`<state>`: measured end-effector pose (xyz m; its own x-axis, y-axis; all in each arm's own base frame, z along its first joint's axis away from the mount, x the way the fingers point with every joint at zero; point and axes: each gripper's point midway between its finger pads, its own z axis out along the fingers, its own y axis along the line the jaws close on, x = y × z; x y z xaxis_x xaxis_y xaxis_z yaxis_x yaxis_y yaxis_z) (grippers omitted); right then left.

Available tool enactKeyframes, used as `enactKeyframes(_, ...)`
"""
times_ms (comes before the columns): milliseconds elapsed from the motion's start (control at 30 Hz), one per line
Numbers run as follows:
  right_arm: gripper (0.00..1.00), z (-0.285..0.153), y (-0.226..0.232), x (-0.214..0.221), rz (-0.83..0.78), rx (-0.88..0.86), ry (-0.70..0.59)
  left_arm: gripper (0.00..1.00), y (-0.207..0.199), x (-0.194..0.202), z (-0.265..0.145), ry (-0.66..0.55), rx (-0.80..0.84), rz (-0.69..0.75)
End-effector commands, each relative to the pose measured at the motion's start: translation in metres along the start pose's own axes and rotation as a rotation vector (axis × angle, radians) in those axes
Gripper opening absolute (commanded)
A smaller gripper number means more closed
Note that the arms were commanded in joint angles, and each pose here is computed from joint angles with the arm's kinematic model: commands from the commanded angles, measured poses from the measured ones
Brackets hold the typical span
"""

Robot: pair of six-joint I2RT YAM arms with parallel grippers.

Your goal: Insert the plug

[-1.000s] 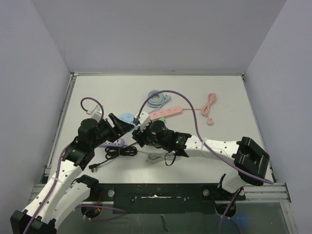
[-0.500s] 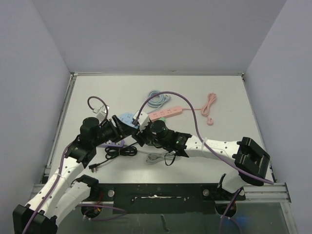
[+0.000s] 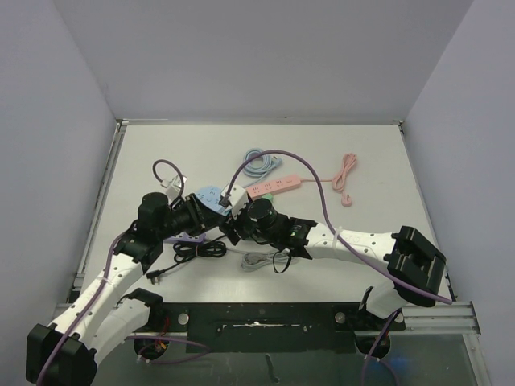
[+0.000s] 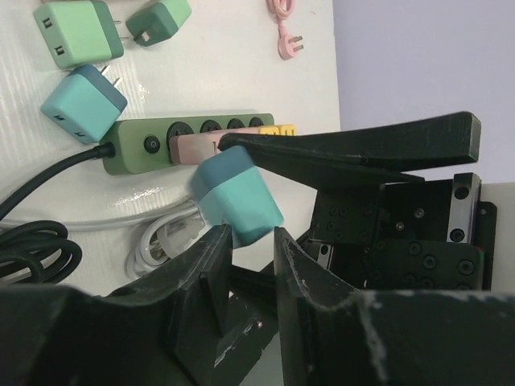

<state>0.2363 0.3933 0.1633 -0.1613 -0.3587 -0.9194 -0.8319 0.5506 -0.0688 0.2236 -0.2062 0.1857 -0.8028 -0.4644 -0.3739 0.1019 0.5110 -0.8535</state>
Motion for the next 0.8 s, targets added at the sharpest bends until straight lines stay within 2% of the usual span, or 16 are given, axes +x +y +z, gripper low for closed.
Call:
enactKeyframes(0,0.69,-0.013,0.004,-0.061,0.099,-0.023,-0.174,0.2,-0.028,-0.004,-0.002,-0.009,0.126,0.071)
enactKeyframes(133,0.85,-0.025,0.002,-0.055,0.207,-0.046,-0.171,0.18,-0.019,-0.015,0.001,-0.066,0.087,0.082)
enactKeyframes(233,0.88,-0.038,-0.002,-0.052,0.285,-0.051,-0.178,0.17,-0.013,-0.021,0.001,-0.1,0.073,0.095)
enactKeyframes(400,0.84,-0.049,-0.025,-0.034,0.451,0.017,-0.128,0.2,0.025,-0.03,0.002,-0.164,-0.1,0.083)
enactKeyframes(567,0.76,-0.03,-0.028,0.005,0.513,0.085,0.068,0.31,0.064,-0.036,-0.009,-0.236,-0.293,0.066)
enactKeyframes(667,0.72,-0.011,-0.017,0.027,0.487,0.104,0.203,0.34,0.079,-0.041,-0.02,-0.294,-0.381,0.054)
enactKeyframes(767,0.72,0.007,-0.011,0.044,0.368,0.122,0.316,0.37,0.086,-0.05,-0.032,-0.356,-0.439,0.049)
